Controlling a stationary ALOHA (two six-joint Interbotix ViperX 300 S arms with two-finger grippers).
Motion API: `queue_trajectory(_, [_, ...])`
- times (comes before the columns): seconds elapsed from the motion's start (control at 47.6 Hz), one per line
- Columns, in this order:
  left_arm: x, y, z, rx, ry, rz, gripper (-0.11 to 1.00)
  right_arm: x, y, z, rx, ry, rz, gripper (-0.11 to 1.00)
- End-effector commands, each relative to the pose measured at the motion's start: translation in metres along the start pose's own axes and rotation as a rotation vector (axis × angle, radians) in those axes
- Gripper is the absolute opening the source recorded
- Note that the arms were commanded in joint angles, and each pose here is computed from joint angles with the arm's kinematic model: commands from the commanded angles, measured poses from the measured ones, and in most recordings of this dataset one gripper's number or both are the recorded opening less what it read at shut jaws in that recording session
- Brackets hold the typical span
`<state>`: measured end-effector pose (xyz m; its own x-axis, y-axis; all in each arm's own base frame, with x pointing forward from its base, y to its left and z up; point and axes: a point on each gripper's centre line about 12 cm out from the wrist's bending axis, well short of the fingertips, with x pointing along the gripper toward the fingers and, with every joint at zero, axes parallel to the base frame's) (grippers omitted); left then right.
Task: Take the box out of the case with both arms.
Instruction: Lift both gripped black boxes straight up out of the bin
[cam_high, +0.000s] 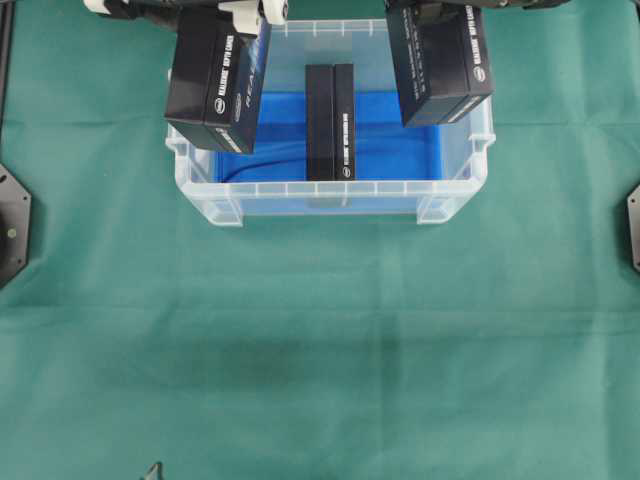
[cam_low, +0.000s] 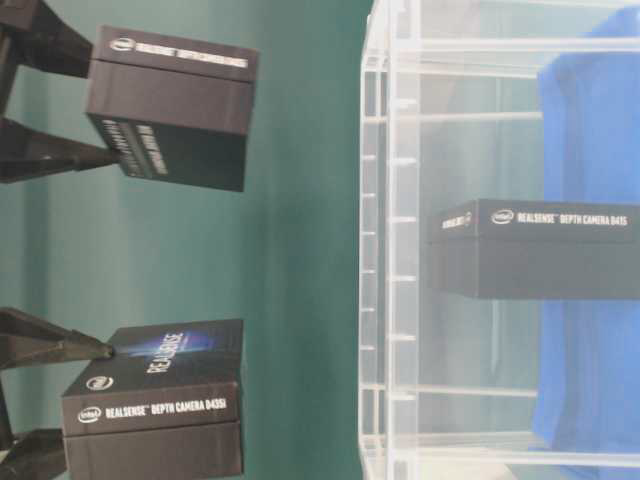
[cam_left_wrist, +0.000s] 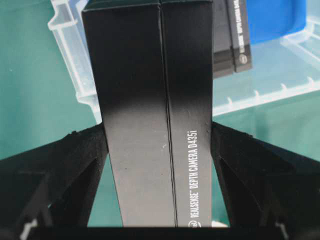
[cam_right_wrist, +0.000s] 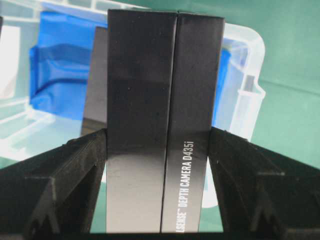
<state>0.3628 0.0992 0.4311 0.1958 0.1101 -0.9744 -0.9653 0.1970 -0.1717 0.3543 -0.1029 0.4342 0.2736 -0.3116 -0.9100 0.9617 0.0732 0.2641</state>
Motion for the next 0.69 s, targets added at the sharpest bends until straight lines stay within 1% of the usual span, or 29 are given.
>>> queue_trajectory(0.0, [-0.0137,0.0001,0.0021,0.003,-0.023,-0.036,0.63,-0.0176,0.0008,0.0039,0.005,-0.018,0.045,0.65])
queue_trajectory(0.084, [-0.0137,-0.0006,0.0024,0.009,-0.023,-0.036,0.63,-0.0163,0.0029,0.0041,0.004,-0.017,0.042,0.65])
queue_trajectory(0.483, [-0.0139,0.0001,0.0023,0.008,-0.024,-0.034,0.63,-0.0162,0.0035,0.0037,0.004,-0.016,0.043,0.65])
queue_trajectory(0.672, [-0.0139,0.0000,0.0025,0.008,-0.026,-0.035,0.63,-0.0160,0.0014,0.0036,0.005,-0.012,0.026,0.65])
